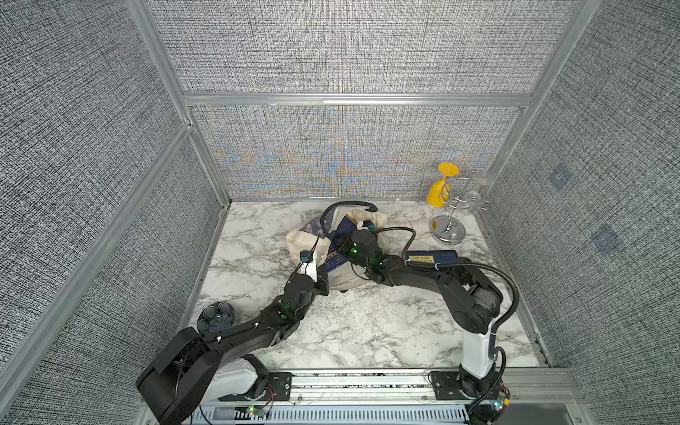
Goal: Take out the books from the canvas bag
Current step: Pick up the book from the canvas bag.
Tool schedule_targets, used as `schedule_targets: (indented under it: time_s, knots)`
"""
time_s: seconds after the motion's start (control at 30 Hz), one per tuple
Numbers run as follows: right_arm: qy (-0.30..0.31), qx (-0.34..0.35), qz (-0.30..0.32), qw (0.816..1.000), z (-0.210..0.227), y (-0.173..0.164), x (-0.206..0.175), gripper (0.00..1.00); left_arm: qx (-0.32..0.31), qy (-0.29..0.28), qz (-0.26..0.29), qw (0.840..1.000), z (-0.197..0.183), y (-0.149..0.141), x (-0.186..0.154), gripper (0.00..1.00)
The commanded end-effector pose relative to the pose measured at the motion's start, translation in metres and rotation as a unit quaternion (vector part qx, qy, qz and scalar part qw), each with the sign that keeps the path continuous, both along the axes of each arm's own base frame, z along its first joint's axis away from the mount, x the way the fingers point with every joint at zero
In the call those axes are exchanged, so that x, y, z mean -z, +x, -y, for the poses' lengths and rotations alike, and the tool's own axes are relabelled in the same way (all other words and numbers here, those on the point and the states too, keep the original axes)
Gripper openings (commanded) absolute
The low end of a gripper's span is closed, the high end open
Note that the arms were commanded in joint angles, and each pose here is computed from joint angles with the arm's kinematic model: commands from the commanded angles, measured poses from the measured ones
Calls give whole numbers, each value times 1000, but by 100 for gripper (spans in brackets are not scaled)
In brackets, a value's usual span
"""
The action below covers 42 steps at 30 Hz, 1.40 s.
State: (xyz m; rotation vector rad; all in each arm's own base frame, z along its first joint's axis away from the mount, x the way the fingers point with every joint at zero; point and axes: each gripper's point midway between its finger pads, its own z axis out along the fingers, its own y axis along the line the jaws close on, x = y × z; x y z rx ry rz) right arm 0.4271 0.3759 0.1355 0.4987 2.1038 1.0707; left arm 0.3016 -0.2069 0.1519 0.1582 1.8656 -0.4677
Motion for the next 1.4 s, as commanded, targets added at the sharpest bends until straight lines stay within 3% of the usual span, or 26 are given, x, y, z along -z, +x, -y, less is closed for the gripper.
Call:
schedule_targets:
  time_s: [0.0,0.2,0.53,0.9,1.2,1.37]
  knots:
    - [6,3,-7,1000,-3,3,2,46,4,-12,18,1000,2,0,-11,0]
    - [10,7,-12,1000,-7,7,7,45,5,-12,17,1000,3,1,-11,0]
    - [-2,6,28,1000,-14,25,-21,27,8,-13,16,1000,5,1,-11,0]
    - [6,0,25,1000,-34,47,-16,31,7,-11,17,1000,4,1,-10,0]
    - [-9,-21,60,998,-33,22,-47,0,-1,-12,17,1000,1,2,-10,0]
    - [-23,-35,77,996,-22,-1,-63,0,-5,-12,13,1000,1,3,-7,0]
